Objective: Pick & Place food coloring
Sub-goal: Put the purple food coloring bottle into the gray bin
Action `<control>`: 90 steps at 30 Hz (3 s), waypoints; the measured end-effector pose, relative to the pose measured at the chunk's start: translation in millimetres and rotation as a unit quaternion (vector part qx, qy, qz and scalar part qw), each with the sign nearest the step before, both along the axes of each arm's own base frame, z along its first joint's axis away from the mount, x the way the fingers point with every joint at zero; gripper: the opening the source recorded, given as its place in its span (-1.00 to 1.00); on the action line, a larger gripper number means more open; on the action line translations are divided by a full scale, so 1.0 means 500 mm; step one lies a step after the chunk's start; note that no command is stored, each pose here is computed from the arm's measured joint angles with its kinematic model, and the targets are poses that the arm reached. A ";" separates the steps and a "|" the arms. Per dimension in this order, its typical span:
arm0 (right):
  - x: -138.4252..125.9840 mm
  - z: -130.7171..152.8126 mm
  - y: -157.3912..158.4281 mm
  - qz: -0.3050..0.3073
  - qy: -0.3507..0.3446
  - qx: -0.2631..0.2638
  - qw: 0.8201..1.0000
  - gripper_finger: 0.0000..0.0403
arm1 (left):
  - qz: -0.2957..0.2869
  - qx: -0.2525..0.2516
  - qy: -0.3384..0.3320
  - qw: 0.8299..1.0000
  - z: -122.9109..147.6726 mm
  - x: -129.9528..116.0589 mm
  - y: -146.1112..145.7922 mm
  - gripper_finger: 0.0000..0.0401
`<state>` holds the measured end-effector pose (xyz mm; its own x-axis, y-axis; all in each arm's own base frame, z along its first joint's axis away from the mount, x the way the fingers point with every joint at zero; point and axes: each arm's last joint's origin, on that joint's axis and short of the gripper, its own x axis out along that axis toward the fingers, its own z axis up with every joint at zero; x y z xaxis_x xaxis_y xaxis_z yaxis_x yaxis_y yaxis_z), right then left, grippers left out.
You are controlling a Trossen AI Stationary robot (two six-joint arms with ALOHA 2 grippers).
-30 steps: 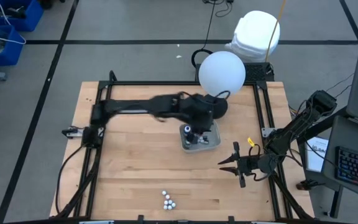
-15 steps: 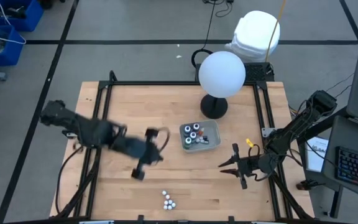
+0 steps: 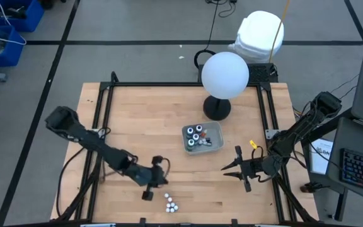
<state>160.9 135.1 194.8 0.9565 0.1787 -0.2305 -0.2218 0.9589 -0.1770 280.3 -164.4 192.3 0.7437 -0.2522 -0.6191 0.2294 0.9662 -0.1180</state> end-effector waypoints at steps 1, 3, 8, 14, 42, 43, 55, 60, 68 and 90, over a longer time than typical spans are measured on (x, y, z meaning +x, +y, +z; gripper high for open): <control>0.000 0.000 0.000 0.000 0.000 0.000 1.000 -0.62 | -0.011 -0.009 0.011 1.000 -0.009 0.010 -0.009 -0.85; 0.000 0.000 0.000 0.000 0.000 0.000 1.000 -0.62 | -0.027 -0.012 0.031 0.999 -0.028 0.028 -0.026 -0.77; 0.000 -0.001 0.000 0.000 0.001 0.000 1.000 -0.62 | -0.048 0.002 0.088 0.995 -0.058 0.054 -0.048 -0.38; -0.001 -0.006 -0.001 -0.003 0.014 0.001 1.000 -0.62 | -0.065 0.015 0.119 0.991 -0.062 0.056 -0.051 0.08; -0.002 -0.007 -0.002 -0.005 0.018 0.006 1.000 -0.62 | -0.099 -0.003 0.140 0.985 -0.079 0.063 -0.049 -0.12; -0.001 -0.007 -0.002 -0.005 0.018 0.006 1.000 -0.62 | -0.099 -0.004 0.141 0.985 -0.082 0.064 -0.049 -0.15; -0.001 -0.007 -0.002 -0.005 0.018 0.006 1.000 -0.62 | -0.099 -0.002 0.140 0.985 -0.084 0.064 -0.049 -0.22; -0.001 -0.007 -0.002 -0.005 0.018 0.006 1.000 -0.62 | -0.101 -0.003 0.140 0.985 -0.084 0.064 -0.050 -0.22; -0.002 -0.007 -0.002 -0.005 0.018 0.006 1.000 -0.62 | -0.102 0.000 0.138 0.985 -0.084 0.065 -0.050 -0.29; -0.001 -0.005 -0.001 -0.002 0.009 -0.009 1.000 -0.62 | -0.060 0.107 0.187 0.975 0.112 0.145 0.027 -0.75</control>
<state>160.4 134.5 192.4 0.9528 0.1712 -0.2506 -0.2218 0.9564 -0.1898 352.8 -151.1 248.2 0.4288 -0.1581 -0.8894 0.3213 0.9469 -0.0134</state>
